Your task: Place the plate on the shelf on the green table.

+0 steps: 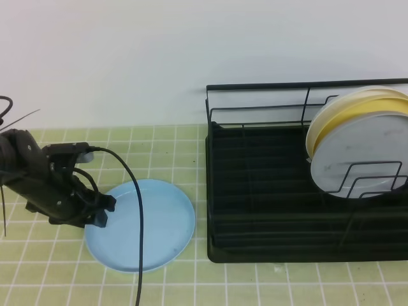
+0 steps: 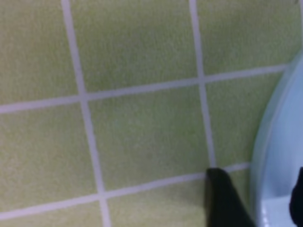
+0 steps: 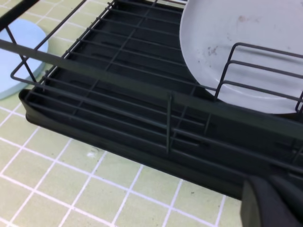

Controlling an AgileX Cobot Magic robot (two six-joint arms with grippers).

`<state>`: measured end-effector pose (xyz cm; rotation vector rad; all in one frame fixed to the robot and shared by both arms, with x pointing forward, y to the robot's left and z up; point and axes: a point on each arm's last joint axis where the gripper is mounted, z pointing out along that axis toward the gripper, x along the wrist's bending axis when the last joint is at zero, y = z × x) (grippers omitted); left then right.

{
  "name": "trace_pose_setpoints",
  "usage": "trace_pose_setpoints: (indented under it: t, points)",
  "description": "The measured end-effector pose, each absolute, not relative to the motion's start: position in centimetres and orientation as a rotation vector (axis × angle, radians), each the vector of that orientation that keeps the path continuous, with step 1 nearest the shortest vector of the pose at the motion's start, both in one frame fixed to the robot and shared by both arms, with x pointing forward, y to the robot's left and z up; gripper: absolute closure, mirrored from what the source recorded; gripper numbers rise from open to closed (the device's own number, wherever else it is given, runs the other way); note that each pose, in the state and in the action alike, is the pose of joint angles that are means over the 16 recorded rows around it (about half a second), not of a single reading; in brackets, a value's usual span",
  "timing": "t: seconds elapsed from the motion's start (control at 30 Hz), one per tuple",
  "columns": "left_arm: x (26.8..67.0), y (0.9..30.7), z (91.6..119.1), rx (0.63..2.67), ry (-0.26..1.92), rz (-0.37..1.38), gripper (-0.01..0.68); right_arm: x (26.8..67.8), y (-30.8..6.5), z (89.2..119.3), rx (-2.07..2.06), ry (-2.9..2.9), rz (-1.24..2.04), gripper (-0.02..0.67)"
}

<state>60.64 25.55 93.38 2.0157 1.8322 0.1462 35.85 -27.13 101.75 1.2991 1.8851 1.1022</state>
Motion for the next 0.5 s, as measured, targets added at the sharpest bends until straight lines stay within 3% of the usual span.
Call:
trace_pose_setpoints:
  t: [0.5]
  points:
    - [60.96, 25.63, 93.28, 1.998, 1.833, 0.183, 0.637, 35.87, -27.12, 101.73, 1.301, 1.886, 1.103, 0.65]
